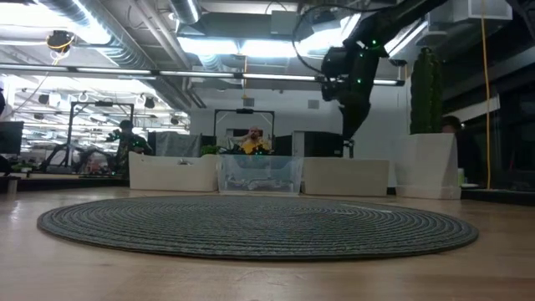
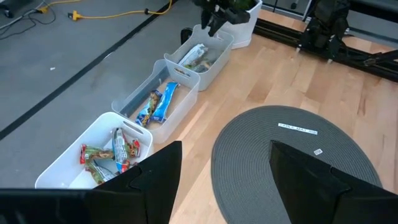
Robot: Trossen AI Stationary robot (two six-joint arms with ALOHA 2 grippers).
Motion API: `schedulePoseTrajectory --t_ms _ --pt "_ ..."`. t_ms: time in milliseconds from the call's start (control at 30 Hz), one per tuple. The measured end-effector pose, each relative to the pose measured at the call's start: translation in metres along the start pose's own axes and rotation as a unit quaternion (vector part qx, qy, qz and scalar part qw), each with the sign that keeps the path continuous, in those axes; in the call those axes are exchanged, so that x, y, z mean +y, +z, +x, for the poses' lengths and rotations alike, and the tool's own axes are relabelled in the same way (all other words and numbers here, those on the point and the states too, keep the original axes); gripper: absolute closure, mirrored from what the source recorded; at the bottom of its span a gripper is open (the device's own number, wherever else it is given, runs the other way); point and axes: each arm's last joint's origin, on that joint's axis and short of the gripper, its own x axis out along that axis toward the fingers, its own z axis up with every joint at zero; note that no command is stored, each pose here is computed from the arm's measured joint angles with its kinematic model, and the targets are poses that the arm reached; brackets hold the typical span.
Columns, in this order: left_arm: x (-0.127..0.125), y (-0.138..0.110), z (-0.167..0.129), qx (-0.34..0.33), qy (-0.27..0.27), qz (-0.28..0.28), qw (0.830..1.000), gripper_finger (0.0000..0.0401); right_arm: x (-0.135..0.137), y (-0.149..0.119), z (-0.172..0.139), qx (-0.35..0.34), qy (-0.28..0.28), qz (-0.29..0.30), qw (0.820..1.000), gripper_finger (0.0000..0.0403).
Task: Pick and place Granola Bars by type
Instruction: Return to Home Position
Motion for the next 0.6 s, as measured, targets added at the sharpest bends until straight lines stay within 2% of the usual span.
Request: schedulePoseTrajectory --t_ms 133,233,400,600 --pt "0.0 0.0 0.0 0.0 0.0 0.0 1.0 0.0171 0.01 0.007 -0.021 -0.025 0.016 0.011 0.999 0.0199" --pt "0.0 0.0 0.0 0.0 -0.001 -0.022 1.0 0.0171 0.027 0.01 -0.051 -0.086 0.043 0.007 0.995 0.0184" --pt "-0.002 0.0 0.002 0.012 -0.017 -0.084 0.996 0.0171 0.069 -0.006 -0.123 -0.191 0.054 -0.009 0.98 0.0188" --pt "-0.004 0.002 0.003 0.006 -0.015 -0.129 0.991 0.0171 0.111 -0.047 -0.206 -0.339 0.031 -0.025 0.94 0.0204"
